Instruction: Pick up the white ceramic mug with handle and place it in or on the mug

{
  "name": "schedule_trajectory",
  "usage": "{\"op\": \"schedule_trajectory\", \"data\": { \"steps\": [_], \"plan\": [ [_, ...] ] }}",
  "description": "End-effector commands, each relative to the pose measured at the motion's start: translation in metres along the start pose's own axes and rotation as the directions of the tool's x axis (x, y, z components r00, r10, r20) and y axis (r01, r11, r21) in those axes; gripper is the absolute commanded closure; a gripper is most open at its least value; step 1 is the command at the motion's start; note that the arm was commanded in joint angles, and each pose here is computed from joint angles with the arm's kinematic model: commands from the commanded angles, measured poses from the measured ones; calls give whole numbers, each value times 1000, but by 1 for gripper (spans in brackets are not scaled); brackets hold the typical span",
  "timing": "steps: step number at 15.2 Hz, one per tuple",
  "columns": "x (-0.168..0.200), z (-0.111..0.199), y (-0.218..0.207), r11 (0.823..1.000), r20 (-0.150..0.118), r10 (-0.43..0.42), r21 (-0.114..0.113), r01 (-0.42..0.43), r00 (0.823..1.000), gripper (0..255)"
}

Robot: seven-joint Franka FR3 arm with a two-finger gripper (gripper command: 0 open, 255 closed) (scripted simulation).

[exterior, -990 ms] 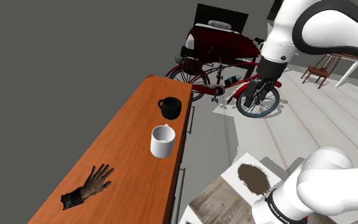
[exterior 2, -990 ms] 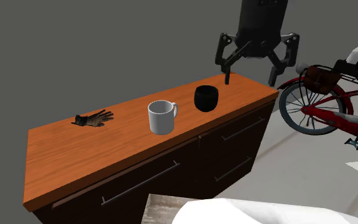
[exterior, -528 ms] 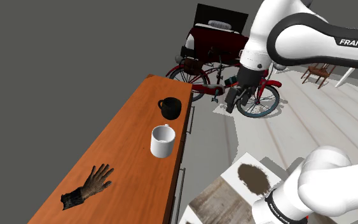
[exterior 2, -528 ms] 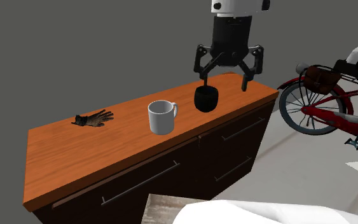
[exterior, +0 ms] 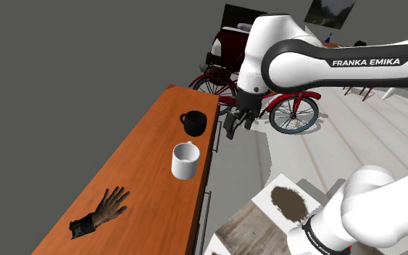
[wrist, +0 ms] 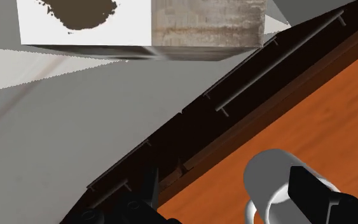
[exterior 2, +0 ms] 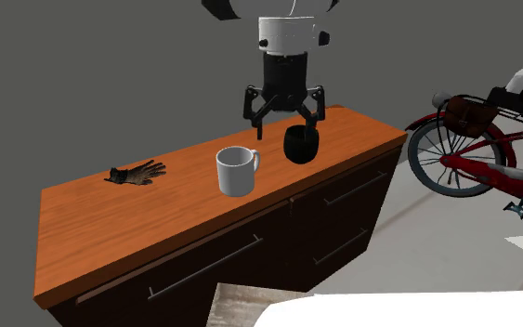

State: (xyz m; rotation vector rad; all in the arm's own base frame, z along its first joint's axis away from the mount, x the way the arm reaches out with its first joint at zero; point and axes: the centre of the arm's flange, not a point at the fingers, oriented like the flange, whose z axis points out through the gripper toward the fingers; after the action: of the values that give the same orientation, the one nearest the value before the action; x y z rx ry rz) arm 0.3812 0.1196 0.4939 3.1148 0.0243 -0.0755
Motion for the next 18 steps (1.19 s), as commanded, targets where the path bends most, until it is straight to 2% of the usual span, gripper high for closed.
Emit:
{"op": "schedule_trajectory", "data": {
  "steps": [1, 16, 18],
  "plan": [
    [14, 12, -20, 1000, -1, -13, 2, 13, 1000, 0],
    [105, 98, -172, 994, 0, -110, 8, 110, 994, 0],
    [105, 108, -172, 994, 0, -110, 8, 110, 994, 0]
  ]
}}
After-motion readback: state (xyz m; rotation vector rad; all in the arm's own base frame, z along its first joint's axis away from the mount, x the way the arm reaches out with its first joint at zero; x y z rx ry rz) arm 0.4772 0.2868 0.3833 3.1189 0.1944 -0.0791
